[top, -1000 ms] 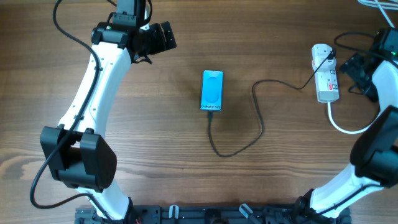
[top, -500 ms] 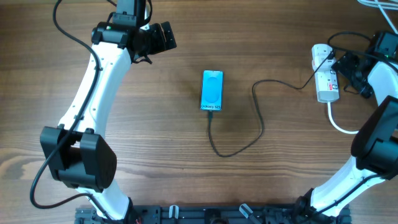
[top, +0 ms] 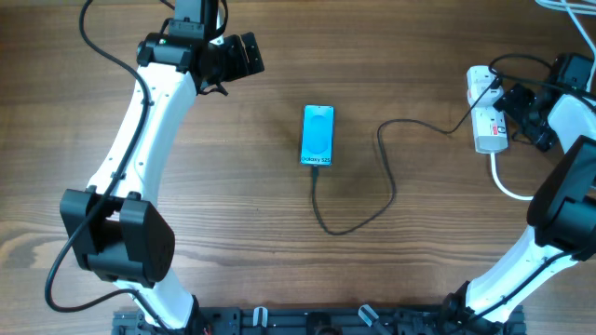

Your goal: Plug charger to phone and switch on socket

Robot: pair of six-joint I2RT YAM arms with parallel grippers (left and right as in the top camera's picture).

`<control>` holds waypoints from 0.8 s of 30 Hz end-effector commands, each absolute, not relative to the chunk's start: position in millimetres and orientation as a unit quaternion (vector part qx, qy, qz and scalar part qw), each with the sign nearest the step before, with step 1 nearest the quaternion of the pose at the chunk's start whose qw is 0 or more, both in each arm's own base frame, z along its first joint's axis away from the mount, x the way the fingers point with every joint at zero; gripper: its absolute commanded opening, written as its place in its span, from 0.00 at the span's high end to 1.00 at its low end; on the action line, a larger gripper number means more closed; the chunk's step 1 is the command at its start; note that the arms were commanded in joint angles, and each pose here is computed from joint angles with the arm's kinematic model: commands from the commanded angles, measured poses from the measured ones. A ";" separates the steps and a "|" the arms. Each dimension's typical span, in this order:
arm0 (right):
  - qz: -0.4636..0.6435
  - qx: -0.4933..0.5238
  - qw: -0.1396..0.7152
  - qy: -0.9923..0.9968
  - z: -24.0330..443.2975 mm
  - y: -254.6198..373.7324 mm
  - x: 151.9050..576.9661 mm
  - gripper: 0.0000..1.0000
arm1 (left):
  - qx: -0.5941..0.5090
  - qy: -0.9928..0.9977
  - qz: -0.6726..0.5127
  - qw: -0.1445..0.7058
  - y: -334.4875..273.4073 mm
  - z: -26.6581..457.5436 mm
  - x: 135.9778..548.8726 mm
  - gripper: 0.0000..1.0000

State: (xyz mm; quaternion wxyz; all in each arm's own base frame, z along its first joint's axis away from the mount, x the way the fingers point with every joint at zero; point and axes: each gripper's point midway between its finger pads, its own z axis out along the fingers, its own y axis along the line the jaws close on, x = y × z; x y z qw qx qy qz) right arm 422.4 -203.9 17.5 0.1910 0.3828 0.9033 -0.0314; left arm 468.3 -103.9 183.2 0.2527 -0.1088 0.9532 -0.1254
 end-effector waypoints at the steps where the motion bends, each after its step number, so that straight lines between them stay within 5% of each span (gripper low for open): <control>1: 0.001 0.369 0.174 0.913 2.5 -190.4 421.9 0.00 | -0.113 0.954 -0.119 0.253 -100.5 180.4 469.3 0.00; 24: 0.031 0.327 0.167 0.930 1.5 -176.4 422.9 0.00 | -0.113 0.954 -0.119 0.253 -100.5 180.4 469.3 0.00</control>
